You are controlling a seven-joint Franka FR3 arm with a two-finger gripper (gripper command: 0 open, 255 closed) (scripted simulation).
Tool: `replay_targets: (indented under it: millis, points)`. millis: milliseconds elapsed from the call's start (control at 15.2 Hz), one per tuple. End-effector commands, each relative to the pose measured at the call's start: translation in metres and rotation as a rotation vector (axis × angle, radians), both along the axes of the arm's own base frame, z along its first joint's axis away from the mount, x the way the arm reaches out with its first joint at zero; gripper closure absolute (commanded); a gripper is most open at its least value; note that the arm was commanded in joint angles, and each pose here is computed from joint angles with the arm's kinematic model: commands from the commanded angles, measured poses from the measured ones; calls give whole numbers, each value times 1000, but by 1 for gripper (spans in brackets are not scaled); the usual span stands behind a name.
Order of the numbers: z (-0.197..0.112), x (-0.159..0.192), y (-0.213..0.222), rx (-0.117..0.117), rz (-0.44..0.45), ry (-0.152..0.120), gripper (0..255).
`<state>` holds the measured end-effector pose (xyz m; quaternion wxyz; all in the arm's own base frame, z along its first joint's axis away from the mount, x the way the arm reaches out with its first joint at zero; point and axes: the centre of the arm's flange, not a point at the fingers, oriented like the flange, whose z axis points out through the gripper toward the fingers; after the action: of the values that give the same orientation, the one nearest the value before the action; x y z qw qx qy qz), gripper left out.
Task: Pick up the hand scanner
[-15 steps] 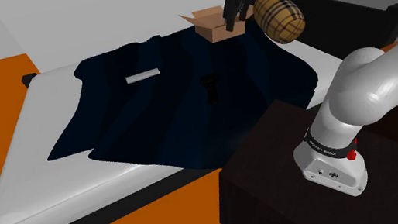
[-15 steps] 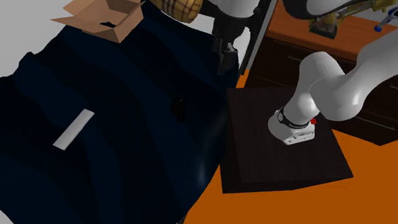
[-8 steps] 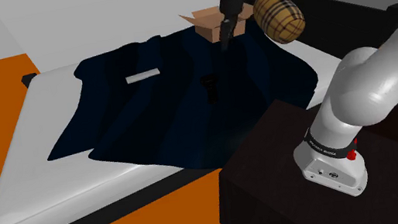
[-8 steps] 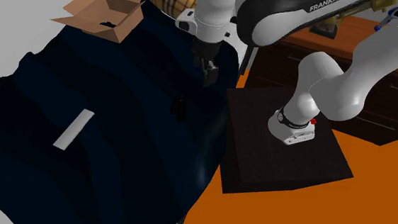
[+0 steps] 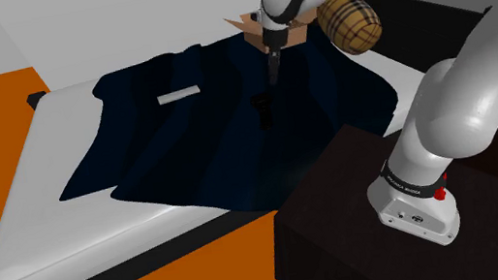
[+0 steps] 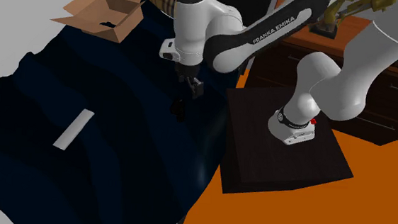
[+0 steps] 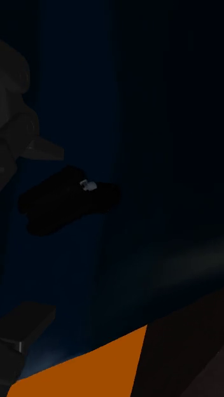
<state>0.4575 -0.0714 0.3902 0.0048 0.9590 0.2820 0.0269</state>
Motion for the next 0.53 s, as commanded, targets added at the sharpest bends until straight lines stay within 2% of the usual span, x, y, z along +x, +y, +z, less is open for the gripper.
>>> replay_targets:
  millis: [0,264,462]
  points:
    - [-27,14,-6,-5,68,7,0]
    - [-72,39,-7,-12,194,25,0]
    - [-88,39,-7,-12,194,25,0]
